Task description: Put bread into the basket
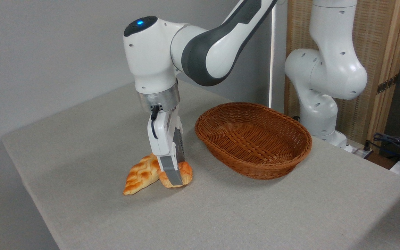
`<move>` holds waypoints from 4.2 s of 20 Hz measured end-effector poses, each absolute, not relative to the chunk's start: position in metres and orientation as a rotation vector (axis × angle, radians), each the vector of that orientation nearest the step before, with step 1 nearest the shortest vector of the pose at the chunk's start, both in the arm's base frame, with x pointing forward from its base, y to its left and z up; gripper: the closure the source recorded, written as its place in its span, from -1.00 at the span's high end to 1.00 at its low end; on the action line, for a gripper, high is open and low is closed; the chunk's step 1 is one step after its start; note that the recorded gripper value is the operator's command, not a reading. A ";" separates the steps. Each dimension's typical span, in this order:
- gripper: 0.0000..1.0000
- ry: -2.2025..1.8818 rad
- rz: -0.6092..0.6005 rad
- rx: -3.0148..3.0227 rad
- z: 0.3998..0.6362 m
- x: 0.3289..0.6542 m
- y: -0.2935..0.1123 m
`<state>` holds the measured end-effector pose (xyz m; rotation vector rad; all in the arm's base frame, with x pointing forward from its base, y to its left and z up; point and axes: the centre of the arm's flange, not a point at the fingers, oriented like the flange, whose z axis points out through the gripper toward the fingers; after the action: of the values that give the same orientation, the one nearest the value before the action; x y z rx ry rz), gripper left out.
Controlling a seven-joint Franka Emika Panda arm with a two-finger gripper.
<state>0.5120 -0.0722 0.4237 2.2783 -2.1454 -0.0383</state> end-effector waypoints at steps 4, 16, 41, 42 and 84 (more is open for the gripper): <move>-0.29 -2.146 -0.039 2.278 0.424 0.512 -0.072; -0.19 -1.960 -0.222 2.273 0.522 0.505 -0.028; 1.00 -1.834 -0.564 2.150 0.458 0.405 0.017; 1.00 -1.837 -0.566 2.150 0.458 0.405 0.016; 1.00 -1.182 -0.049 2.889 0.607 0.552 -0.008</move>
<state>0.5520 -0.0081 0.6070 2.8889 -1.1821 -0.0489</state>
